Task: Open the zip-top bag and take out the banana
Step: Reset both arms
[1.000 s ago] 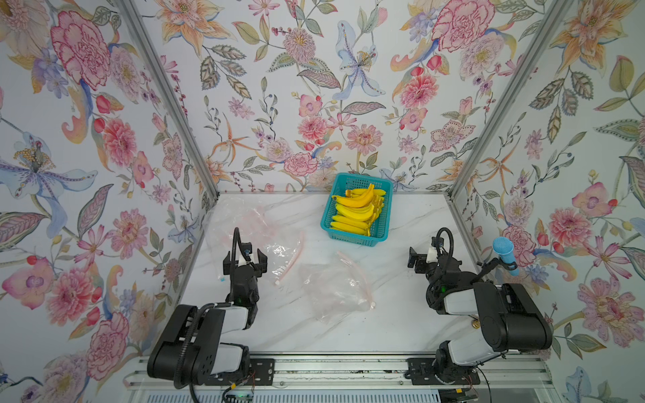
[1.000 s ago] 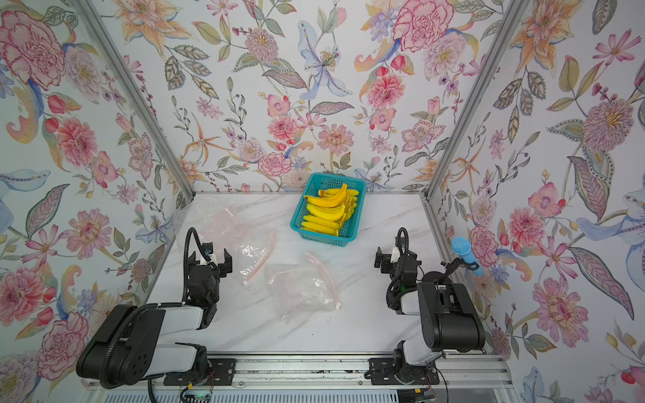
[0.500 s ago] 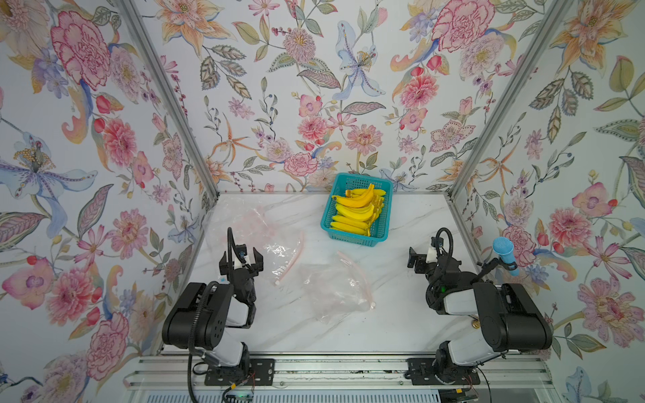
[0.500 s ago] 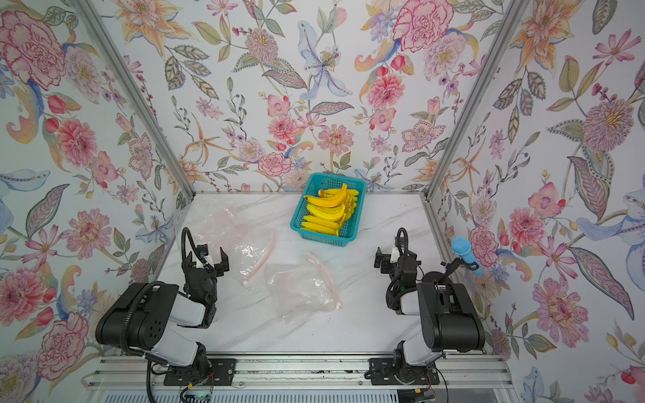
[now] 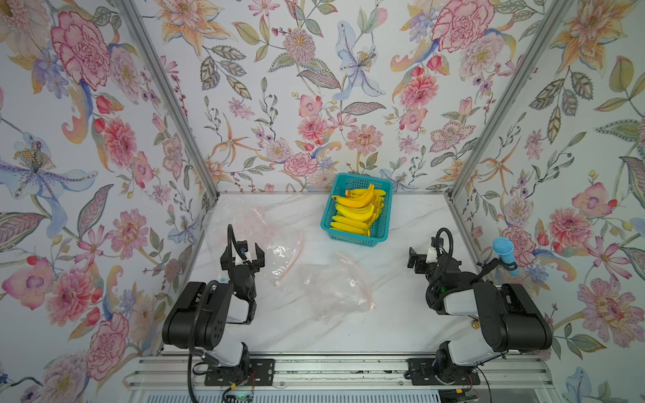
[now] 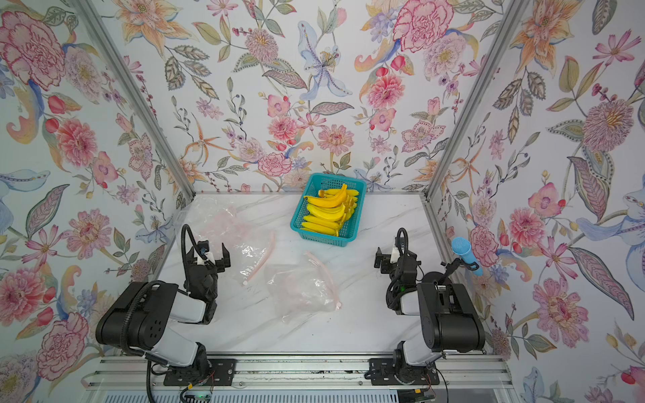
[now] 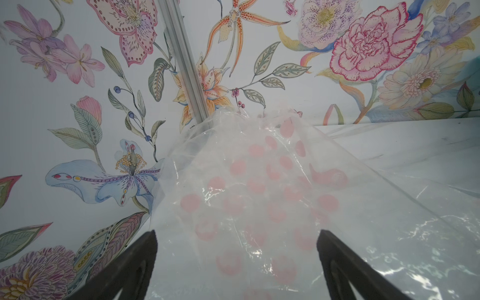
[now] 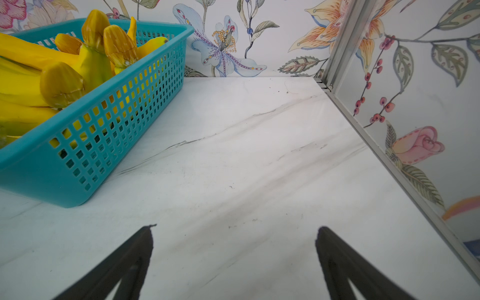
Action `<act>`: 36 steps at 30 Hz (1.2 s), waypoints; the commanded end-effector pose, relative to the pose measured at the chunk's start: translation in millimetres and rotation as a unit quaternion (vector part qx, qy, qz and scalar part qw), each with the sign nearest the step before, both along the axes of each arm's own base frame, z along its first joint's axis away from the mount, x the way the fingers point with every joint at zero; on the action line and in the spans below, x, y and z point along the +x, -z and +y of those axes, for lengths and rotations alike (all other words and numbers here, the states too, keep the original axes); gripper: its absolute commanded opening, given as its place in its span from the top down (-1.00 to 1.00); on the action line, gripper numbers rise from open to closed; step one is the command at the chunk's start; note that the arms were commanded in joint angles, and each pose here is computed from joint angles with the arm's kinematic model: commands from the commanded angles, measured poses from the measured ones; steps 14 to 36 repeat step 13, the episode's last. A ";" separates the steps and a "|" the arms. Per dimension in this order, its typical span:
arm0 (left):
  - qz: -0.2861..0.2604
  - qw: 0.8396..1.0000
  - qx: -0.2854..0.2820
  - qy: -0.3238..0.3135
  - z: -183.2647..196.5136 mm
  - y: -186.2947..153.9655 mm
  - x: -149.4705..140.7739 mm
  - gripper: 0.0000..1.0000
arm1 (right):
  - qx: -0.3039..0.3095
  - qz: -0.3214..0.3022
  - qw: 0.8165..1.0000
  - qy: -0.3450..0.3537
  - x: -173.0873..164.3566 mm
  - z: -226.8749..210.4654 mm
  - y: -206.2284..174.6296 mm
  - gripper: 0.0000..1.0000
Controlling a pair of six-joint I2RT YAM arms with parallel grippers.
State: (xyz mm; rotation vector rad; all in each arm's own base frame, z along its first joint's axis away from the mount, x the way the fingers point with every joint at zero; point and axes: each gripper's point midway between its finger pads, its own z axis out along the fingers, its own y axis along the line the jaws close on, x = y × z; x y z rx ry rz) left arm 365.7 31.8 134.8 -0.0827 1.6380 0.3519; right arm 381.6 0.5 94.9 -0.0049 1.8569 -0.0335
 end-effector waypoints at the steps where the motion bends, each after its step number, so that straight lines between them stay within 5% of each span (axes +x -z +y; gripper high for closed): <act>1: -0.007 1.000 0.005 0.010 -3.0 -4.9 4.2 -0.98 | -0.008 -0.022 1.000 0.000 4.9 0.6 -10.8 -1.00; 36: -0.005 1.000 0.005 0.011 -3.2 -4.2 4.1 -0.98 | -0.007 -0.022 1.000 0.000 5.0 0.5 -10.9 -1.00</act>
